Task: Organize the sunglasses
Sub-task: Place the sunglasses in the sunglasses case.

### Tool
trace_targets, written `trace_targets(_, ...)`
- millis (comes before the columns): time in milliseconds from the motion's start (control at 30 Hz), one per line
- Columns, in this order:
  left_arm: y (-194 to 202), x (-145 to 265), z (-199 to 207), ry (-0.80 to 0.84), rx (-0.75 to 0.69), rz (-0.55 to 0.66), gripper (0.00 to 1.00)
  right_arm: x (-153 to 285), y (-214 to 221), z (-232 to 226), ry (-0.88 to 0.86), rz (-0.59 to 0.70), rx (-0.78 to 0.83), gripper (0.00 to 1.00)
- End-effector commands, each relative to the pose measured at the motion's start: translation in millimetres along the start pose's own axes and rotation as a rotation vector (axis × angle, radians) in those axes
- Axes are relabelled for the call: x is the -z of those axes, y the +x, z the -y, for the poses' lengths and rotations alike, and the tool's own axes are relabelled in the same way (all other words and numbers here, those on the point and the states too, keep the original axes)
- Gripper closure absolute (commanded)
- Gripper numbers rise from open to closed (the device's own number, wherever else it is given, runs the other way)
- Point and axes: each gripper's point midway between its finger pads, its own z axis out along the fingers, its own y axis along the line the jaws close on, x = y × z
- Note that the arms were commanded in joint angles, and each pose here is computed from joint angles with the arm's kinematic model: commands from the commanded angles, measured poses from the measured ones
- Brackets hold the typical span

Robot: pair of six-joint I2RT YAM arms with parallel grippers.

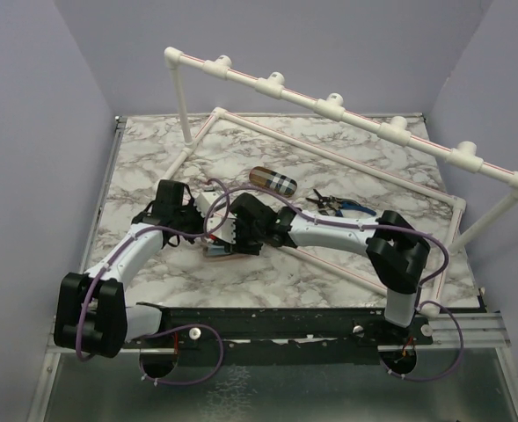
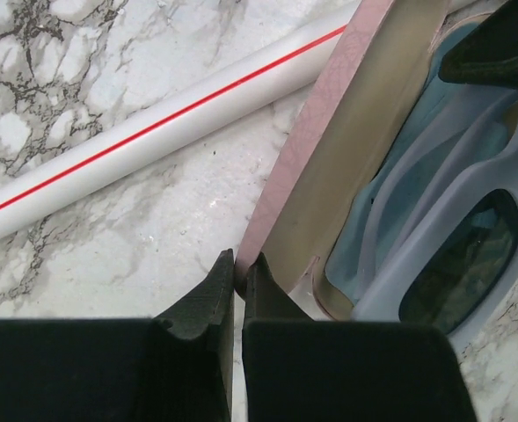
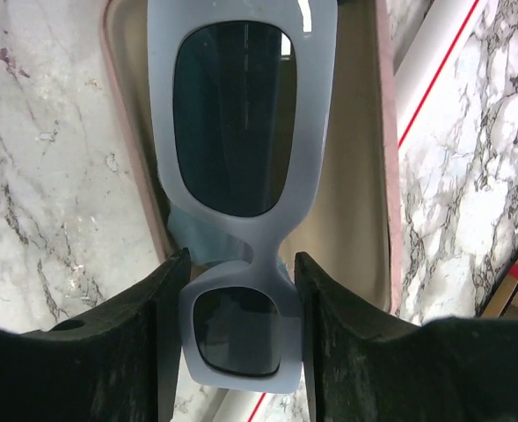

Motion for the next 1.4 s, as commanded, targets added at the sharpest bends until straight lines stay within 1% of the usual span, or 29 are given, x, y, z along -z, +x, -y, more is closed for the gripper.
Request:
trace_targets(0,-10.1,-3.2,8.9,0.011,-0.09,0.042,1.0,-15.2,9.5,7.9,0.049,-0.048,-0.028,1.0)
trace_targets(200,-8.0,-2.9,7.6,-0.003,-0.111,0.027,1.0,-29.2,19.8,9.2,0.049,-0.098,-0.016,0.99)
trace_targets(367,-5.2,-4.0,7.2,-0.008,-0.122,0.012,1.0,-30.1,26.5,0.4,0.007,-0.122,-0.005,0.99)
trace_targets(400,-6.4,-4.1,7.9,-0.005,-0.12,0.016,1.0,-30.1,26.5,-1.7,-0.002,-0.118,-0.003,0.98)
trace_targets(533,-8.3,-7.0,8.1,-0.016,-0.121,0.018,1.0,-31.8,15.2,-5.9,-0.028,-0.065,-0.02,0.83)
trace_targets(600,-7.5,-8.3,6.8,-0.028,-0.117,0.018,1.0,-33.0,8.3,-6.7,-0.042,-0.043,-0.032,0.77)
trace_targets(667,-8.1,-8.6,7.0,-0.032,-0.111,0.023,1.0,-35.3,6.0,-7.7,-0.048,-0.029,-0.028,0.75)
trace_targets(1000,-23.1,-9.7,9.8,-0.018,-0.081,0.073,1.0,-47.9,-1.5,-11.6,-0.063,-0.032,-0.009,0.7)
trace_targets(1133,-20.1,-10.3,10.1,-0.019,-0.084,0.065,1.0,-50.4,1.6,-12.6,-0.063,-0.04,-0.012,0.62)
trace_targets(1233,-20.5,-12.0,13.5,-0.005,-0.073,0.075,1.0,-52.4,-7.5,-11.7,-0.07,-0.017,-0.021,0.6)
trace_targets(1367,-20.9,-12.7,15.1,-0.001,-0.059,0.083,1.0,-54.2,-15.7,-11.3,-0.075,-0.006,-0.025,0.53)
